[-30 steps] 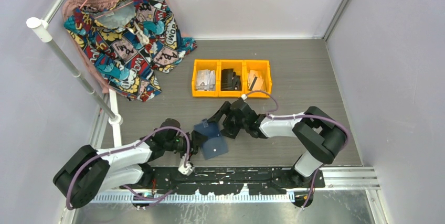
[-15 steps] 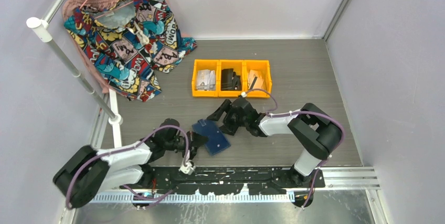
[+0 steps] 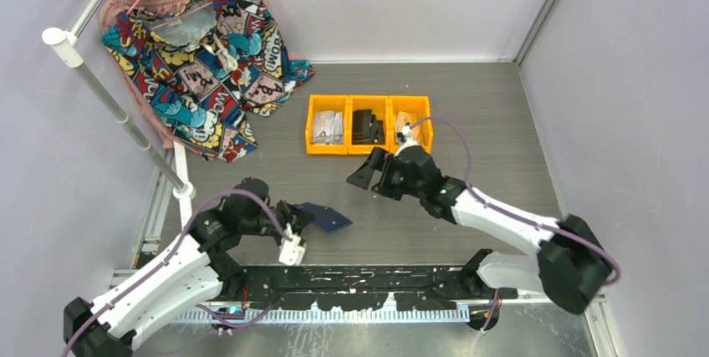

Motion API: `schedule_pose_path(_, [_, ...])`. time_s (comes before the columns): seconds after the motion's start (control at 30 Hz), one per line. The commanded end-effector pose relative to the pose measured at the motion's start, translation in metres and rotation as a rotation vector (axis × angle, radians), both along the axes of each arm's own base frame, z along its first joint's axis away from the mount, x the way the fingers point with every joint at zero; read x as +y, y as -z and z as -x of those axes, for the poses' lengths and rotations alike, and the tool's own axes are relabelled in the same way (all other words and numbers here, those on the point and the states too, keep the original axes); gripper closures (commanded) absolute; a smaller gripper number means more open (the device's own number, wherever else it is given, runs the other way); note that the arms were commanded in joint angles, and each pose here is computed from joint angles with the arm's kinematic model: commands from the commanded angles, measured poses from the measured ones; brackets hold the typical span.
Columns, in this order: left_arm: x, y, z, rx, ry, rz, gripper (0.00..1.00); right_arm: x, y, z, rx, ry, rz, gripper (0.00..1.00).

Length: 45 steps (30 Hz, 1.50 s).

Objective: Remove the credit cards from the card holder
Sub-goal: Pick up the card holder from the corner of the board, then remove the credit card from the card holder.

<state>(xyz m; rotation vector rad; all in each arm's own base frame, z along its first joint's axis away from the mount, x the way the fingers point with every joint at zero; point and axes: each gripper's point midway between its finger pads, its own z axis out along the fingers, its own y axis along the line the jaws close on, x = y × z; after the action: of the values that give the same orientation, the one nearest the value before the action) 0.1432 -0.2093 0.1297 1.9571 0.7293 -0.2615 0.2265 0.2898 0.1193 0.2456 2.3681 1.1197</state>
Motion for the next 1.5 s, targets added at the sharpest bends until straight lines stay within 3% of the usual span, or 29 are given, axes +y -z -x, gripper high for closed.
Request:
schedule_pose_path(0.0, [0.015, -0.008, -0.013, 0.282, -0.265, -0.099, 1.00, -0.028, -0.053, -0.010, -0.337, -0.022, 0.081, 0.01])
schedule_pose_path(0.23, [-0.006, -0.085, -0.040, 0.665, -0.623, 0.057, 1.00, -0.042, -0.118, 0.014, -0.564, -0.083, -0.020, 0.00])
schedule_pose_path(0.47, [-0.017, -0.184, -0.055, 0.970, -0.796, 0.382, 1.00, -0.053, -0.172, 0.045, -0.688, -0.097, -0.196, 0.00])
schedule_pose_path(0.63, [-0.011, -0.259, -0.066, 1.256, -0.816, 0.640, 1.00, -0.040, -0.223, 0.062, -0.758, -0.152, -0.434, 0.01])
schedule_pose_path(0.8, [-0.012, -0.302, -0.055, 1.472, -0.738, 0.740, 1.00, -0.015, -0.263, 0.053, -0.766, -0.197, -0.580, 0.00])
schedule_pose_path(1.27, [-0.005, -0.330, -0.005, 1.513, -0.597, 0.769, 1.00, 0.039, -0.331, 0.051, -0.803, -0.258, -0.806, 0.04])
schedule_pose_path(1.37, [-0.003, -0.328, -0.003, 1.513, -0.602, 0.776, 1.00, 0.044, -0.338, 0.053, -0.792, -0.268, -0.834, 0.16])
schedule_pose_path(1.47, [-0.002, -0.325, 0.000, 1.524, -0.608, 0.780, 1.00, 0.045, -0.342, 0.056, -0.780, -0.280, -0.862, 0.41])
